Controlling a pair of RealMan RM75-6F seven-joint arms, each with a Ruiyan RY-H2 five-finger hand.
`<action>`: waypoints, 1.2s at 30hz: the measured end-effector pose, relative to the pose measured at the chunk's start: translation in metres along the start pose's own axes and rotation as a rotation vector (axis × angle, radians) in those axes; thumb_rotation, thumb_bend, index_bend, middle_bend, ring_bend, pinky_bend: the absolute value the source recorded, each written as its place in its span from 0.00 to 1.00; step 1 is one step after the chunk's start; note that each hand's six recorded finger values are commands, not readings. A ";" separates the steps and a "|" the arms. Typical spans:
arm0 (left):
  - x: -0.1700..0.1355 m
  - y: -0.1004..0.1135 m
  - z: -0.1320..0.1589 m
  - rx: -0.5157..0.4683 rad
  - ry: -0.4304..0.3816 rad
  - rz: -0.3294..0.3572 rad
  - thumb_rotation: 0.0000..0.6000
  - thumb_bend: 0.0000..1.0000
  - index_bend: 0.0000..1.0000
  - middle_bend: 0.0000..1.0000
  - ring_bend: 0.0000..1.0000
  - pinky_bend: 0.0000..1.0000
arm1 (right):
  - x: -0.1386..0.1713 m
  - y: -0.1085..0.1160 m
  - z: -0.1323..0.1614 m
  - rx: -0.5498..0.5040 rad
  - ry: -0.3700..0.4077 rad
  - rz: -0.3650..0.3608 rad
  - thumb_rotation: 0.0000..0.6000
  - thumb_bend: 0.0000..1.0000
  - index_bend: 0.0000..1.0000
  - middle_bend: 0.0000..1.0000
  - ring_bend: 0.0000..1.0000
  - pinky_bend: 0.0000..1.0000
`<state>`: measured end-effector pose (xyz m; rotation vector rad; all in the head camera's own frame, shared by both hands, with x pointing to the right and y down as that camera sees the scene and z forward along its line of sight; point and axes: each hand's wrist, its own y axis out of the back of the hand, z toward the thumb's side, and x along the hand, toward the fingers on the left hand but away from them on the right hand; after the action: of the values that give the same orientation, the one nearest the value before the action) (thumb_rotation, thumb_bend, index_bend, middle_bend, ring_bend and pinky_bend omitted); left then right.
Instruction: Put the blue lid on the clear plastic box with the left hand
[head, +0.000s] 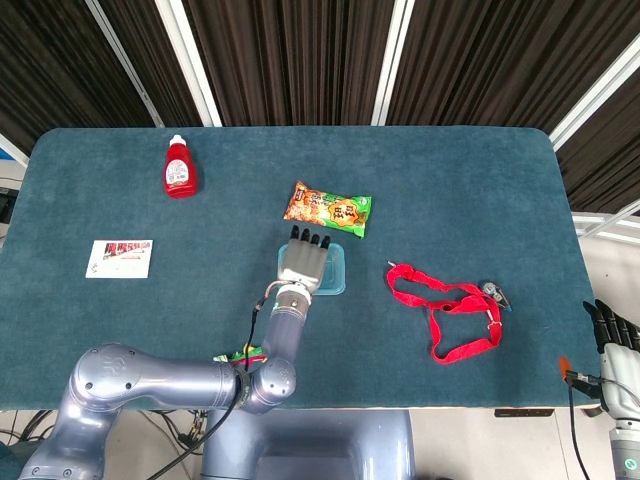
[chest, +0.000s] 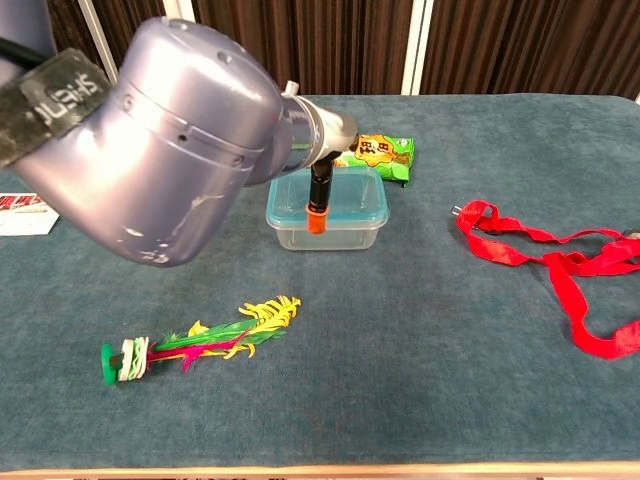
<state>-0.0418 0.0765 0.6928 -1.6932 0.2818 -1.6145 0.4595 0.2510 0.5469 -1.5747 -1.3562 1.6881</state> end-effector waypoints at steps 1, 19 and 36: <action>-0.001 -0.001 0.000 0.003 -0.006 0.001 1.00 0.00 0.00 0.09 0.03 0.00 | 0.000 0.000 0.000 0.000 0.000 0.000 1.00 0.39 0.08 0.04 0.02 0.00; -0.017 0.003 -0.007 0.072 -0.116 0.097 1.00 0.09 0.00 0.12 0.06 0.02 | 0.000 0.000 -0.001 0.003 -0.006 0.004 1.00 0.39 0.08 0.04 0.02 0.00; -0.029 0.009 -0.037 0.044 -0.303 0.207 1.00 0.39 0.09 0.27 0.14 0.13 | 0.000 -0.001 -0.003 0.001 -0.023 0.003 1.00 0.39 0.08 0.04 0.02 0.00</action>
<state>-0.0780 0.0751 0.6621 -1.7823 0.2576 -1.1883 0.4623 0.2522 0.5481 -1.5619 -1.3647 1.7132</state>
